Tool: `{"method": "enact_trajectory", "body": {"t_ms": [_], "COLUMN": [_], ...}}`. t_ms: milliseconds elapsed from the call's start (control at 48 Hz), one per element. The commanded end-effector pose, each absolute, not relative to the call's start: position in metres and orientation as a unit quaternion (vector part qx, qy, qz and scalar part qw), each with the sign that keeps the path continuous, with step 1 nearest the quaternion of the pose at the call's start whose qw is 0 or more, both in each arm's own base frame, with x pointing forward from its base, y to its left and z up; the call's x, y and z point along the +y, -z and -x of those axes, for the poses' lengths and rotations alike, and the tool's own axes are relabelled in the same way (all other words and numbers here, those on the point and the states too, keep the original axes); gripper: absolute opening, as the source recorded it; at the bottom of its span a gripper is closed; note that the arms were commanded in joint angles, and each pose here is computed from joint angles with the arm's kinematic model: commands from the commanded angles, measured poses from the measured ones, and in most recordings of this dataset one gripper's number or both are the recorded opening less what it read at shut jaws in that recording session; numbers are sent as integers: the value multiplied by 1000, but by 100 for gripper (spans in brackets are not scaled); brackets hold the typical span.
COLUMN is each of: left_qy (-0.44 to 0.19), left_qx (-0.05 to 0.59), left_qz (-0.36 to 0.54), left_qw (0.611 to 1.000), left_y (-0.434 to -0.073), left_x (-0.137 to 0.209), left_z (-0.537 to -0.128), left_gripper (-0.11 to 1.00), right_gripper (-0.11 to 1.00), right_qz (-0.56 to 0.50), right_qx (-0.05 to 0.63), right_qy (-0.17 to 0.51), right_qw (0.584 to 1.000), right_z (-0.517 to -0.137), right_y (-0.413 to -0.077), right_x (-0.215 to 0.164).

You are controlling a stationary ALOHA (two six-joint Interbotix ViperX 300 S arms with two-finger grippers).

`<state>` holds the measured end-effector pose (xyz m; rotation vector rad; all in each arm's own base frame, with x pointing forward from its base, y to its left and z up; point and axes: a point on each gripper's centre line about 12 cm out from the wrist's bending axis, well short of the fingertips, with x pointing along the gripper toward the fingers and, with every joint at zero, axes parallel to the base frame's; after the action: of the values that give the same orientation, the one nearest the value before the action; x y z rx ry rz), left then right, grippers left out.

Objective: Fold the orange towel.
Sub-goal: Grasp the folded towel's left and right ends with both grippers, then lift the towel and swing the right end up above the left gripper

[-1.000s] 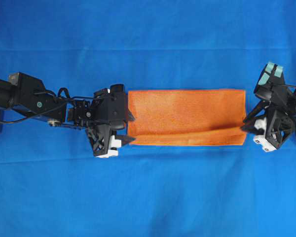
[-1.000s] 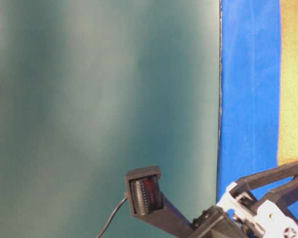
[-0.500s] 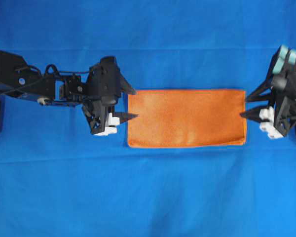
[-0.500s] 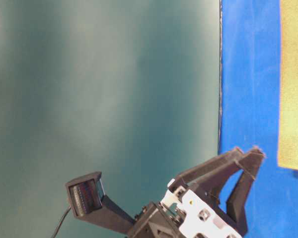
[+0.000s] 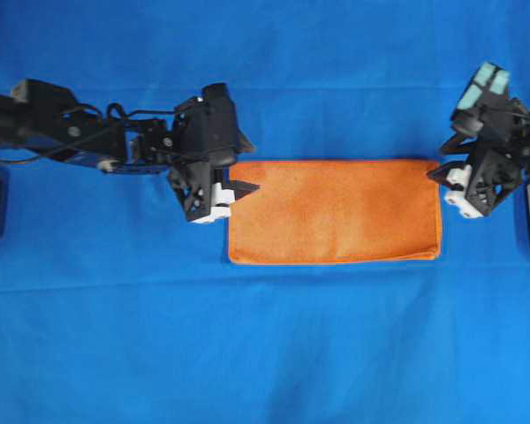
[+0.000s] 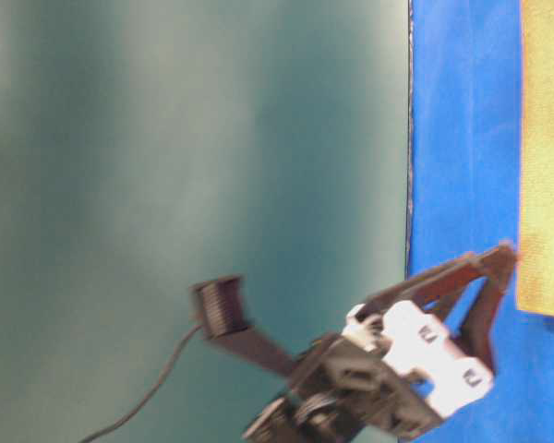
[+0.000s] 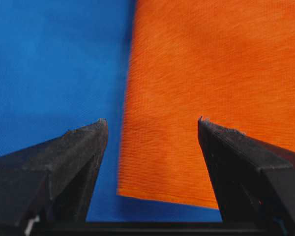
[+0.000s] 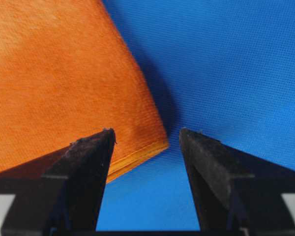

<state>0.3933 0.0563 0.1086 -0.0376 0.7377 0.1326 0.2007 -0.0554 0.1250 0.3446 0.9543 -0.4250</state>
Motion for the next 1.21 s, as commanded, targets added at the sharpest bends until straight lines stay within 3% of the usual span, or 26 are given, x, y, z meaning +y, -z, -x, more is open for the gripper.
{"method": "enact_trajectory", "body": {"t_ms": [0, 167, 375, 479, 563, 625, 729, 896, 1188], "left_qy": [-75, -94, -98, -97, -92, -86, -79, -77, -77], "left_qx": [353, 376, 374, 374, 379, 388, 402, 408, 403], "left_qz": [20, 30, 32, 32, 31, 28, 27, 26, 28], "left_qw": [932, 921, 922, 922, 920, 917, 912, 909, 912], "left_y": [-108, -88, -87, -87, -86, -85, -83, -84, -106], "left_x": [67, 84, 87, 86, 82, 77, 72, 72, 73], "left_z": [-400, -396, -397, -397, -397, -397, -398, -399, -406], "left_gripper": [68, 68, 68, 67, 65, 58, 34, 2, 2], "right_gripper": [59, 59, 56, 51, 41, 28, 3, 3, 3], "right_qz": [-161, -164, -161, -159, -157, -157, -155, -155, -157], "right_qx": [455, 468, 472, 471, 464, 458, 451, 450, 438], "right_qy": [201, 204, 202, 200, 196, 193, 189, 188, 194], "right_qw": [852, 844, 843, 845, 849, 853, 858, 859, 864], "right_z": [-209, -212, -212, -213, -214, -216, -218, -218, -218], "right_y": [-122, -107, -101, -102, -103, -104, -105, -105, -115], "right_x": [-59, -64, -65, -65, -65, -65, -65, -65, -66]}}
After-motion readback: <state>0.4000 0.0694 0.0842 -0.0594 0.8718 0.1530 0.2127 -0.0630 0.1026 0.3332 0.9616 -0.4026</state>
